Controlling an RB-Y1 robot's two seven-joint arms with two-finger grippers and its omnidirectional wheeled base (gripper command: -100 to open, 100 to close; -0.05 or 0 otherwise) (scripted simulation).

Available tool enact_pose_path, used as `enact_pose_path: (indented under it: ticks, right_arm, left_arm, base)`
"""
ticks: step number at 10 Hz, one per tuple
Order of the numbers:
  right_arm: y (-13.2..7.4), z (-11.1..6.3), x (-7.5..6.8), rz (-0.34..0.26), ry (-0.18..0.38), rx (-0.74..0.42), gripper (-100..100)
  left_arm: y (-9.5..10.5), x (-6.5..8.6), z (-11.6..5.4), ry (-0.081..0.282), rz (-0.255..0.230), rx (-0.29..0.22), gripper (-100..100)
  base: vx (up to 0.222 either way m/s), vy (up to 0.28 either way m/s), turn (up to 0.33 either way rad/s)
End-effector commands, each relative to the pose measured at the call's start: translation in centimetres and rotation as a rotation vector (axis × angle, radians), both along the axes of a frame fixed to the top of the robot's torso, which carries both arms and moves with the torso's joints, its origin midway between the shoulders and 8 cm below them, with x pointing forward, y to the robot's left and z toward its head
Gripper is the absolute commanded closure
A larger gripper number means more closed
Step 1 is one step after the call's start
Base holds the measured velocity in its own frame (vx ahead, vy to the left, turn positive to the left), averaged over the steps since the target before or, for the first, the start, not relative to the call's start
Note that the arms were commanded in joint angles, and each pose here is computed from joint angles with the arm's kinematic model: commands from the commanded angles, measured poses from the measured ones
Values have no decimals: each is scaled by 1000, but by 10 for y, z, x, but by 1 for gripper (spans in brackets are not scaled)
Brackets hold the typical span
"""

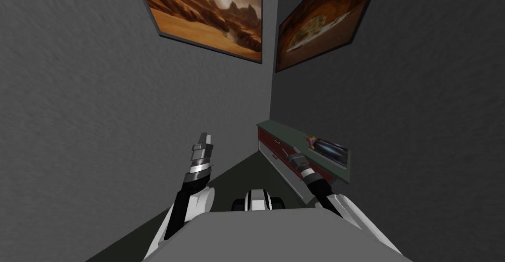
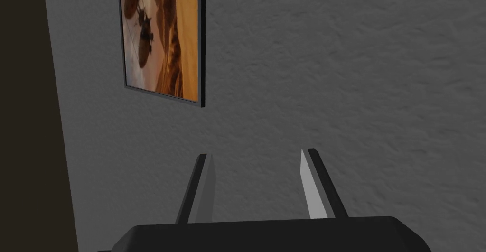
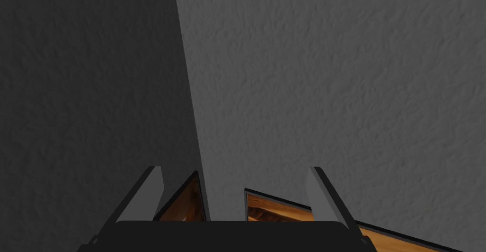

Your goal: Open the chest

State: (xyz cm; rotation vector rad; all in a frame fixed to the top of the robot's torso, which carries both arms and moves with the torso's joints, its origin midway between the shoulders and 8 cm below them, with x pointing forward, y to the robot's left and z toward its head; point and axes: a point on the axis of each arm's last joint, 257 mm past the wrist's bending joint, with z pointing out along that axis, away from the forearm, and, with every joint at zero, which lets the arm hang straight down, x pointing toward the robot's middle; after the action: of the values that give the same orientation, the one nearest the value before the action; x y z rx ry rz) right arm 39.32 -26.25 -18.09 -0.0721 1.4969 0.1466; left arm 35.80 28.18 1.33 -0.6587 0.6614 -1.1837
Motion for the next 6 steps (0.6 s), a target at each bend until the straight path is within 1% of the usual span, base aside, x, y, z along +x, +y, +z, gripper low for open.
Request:
enact_pose_path:
  ticks: [1,2,3,4,5,6]
  right_arm:
    - [-12,-25,-3,-32,49,-134,-100]
    - [-12,-25,-3,-31,49,-146,-100]
    - [-21,-41,-5,-48,82,-227,-100]
    - [-21,-41,-5,-48,82,-238,-100]
    - [-31,-57,-9,-63,116,-320,-100]
    - [-31,-57,-9,-62,116,-333,-100]
  left_arm:
    - [0,0,0,0,0,0,0]
    - [0,0,0,0,0,0,0]
    - [0,0,0,0,0,0,0]
    - [0,0,0,0,0,0,0]
    - [0,0,0,0,0,0,0]
    - [0,0,0,0,0,0,0]
  base:
    - [35,0,252]
    - [31,-5,79]
    - [35,-5,145]
    - [29,-7,97]
    - [36,-4,178]
    - [33,-5,105]
